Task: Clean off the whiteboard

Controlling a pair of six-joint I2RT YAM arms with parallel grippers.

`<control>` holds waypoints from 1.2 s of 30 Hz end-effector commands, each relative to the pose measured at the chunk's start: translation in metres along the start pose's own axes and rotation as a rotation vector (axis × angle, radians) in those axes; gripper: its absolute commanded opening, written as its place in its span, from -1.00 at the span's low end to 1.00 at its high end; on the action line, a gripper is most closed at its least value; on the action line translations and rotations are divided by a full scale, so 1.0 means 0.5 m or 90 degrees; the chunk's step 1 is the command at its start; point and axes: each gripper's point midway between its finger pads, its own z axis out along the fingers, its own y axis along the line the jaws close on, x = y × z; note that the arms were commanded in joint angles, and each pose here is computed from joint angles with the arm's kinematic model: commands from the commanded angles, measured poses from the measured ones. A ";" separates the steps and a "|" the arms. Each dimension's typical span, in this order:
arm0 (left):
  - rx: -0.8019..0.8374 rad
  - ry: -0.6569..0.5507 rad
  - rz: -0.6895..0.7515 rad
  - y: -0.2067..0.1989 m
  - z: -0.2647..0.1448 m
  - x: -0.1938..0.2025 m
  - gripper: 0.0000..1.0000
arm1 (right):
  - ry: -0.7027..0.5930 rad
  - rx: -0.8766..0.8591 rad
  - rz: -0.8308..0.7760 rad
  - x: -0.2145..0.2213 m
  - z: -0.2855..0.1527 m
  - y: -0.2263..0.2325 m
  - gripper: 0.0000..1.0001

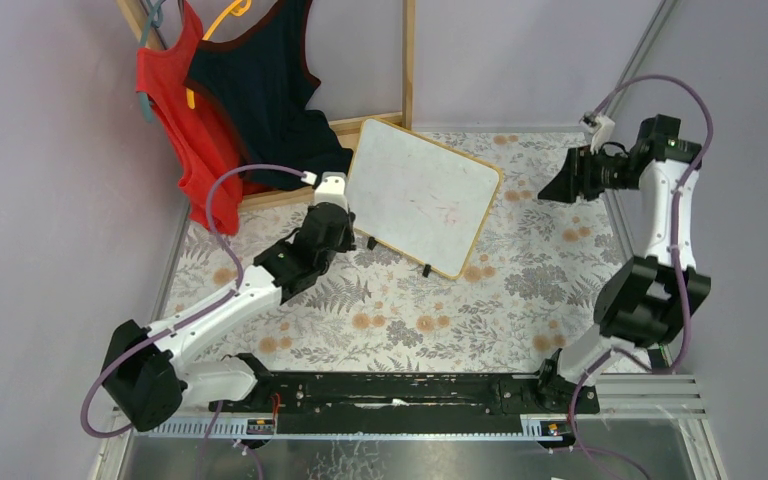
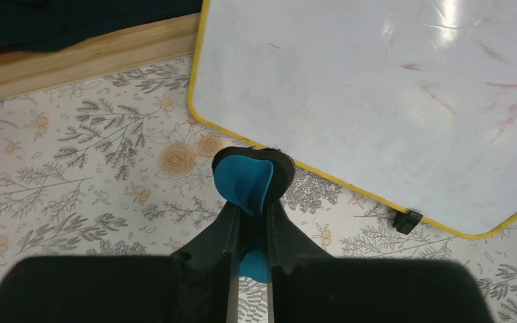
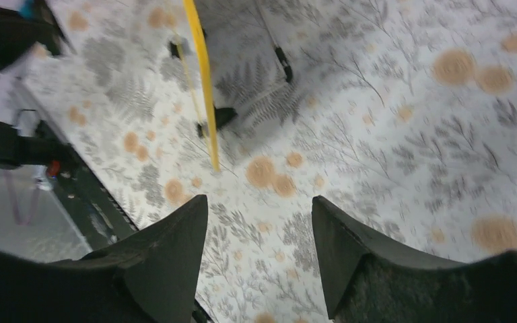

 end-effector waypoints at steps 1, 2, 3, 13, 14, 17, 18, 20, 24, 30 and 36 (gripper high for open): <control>-0.041 -0.001 -0.027 0.043 -0.015 -0.003 -0.99 | -0.043 0.169 -0.050 0.005 -0.045 0.004 0.30; -0.045 0.006 -0.029 0.049 -0.019 -0.001 -0.99 | -0.057 0.200 -0.060 0.009 -0.052 0.002 0.31; -0.050 0.011 -0.030 0.054 -0.022 -0.002 -0.98 | -0.071 0.227 -0.067 0.015 -0.059 0.001 0.32; -0.071 0.053 -0.035 0.087 -0.018 -0.007 -0.98 | -0.143 0.398 -0.003 0.105 -0.042 -0.105 0.42; -0.071 0.055 -0.038 0.090 -0.014 -0.007 -0.98 | -0.152 0.415 0.000 0.110 -0.038 -0.124 0.41; -0.068 0.057 -0.057 0.104 -0.001 -0.017 -0.98 | -0.190 0.468 0.011 0.127 -0.028 -0.177 0.40; -0.068 0.055 -0.062 0.107 0.003 -0.021 -0.98 | -0.206 0.487 0.010 0.130 -0.028 -0.194 0.40; -0.069 0.059 -0.066 0.115 0.012 -0.025 -0.98 | -0.231 0.518 0.017 0.142 -0.025 -0.220 0.40; -0.106 0.087 -0.061 0.150 0.034 -0.014 -0.97 | -0.256 0.526 0.035 0.160 -0.007 -0.247 0.40; -0.109 0.207 -0.074 0.170 0.060 0.047 -0.87 | -0.246 0.497 0.087 0.184 0.028 -0.265 0.35; -0.114 0.300 -0.056 0.179 0.062 0.092 -0.73 | -0.291 0.496 0.098 0.181 0.032 -0.267 0.36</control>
